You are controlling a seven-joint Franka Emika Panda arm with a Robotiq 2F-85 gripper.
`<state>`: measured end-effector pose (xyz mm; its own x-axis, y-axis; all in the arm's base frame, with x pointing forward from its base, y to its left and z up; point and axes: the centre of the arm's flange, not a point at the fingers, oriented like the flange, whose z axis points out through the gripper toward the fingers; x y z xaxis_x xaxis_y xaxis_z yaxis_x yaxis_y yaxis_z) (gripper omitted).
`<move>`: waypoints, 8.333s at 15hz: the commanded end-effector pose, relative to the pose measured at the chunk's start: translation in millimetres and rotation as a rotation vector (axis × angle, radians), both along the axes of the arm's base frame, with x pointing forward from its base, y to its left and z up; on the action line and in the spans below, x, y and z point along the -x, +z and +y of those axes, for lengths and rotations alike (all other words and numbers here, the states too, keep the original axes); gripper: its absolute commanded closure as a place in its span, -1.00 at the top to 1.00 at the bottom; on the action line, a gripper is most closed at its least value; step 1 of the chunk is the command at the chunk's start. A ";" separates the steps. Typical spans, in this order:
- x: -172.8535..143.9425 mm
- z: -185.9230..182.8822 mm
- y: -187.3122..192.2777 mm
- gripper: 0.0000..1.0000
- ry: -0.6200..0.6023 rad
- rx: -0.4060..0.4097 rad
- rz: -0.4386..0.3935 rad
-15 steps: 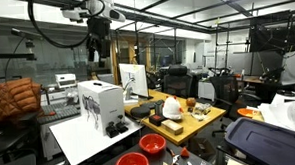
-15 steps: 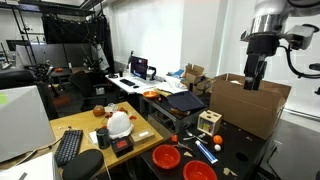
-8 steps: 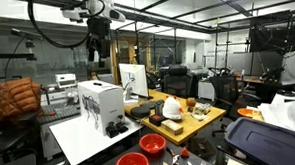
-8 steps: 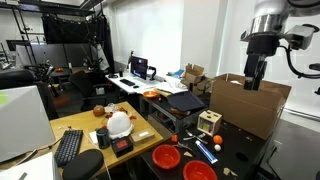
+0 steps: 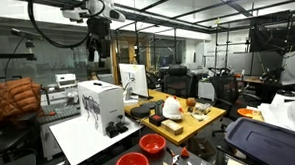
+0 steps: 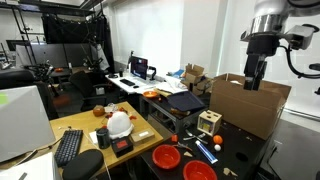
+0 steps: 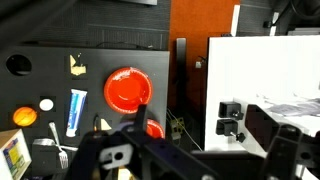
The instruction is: Move the tube to the left
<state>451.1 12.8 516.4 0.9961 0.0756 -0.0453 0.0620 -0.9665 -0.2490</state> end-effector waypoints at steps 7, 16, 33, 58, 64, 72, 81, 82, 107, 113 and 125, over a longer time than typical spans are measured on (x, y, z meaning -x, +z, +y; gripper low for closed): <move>0.0 0.0 0.0 1.00 0.000 0.000 0.000; 0.0 0.0 0.0 1.00 0.000 0.000 0.000; 0.0 0.0 0.0 1.00 0.000 0.000 0.000; 0.0 0.0 0.0 1.00 0.000 0.000 0.000; 0.0 0.0 0.0 1.00 0.000 0.000 0.000; 0.0 0.0 0.0 1.00 0.000 0.000 0.000; 0.0 0.0 0.0 1.00 0.000 0.000 0.000; 0.0 0.0 0.0 1.00 0.000 0.000 0.000; -51.7 -35.3 -16.3 1.00 -0.073 0.067 -0.047; -91.7 -40.6 -55.4 1.00 -0.093 0.072 -0.048; -162.4 -70.6 -133.2 1.00 -0.170 0.084 0.016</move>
<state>586.0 -47.5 392.3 0.9962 -0.0568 -0.0653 -0.0666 -0.9851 -0.1586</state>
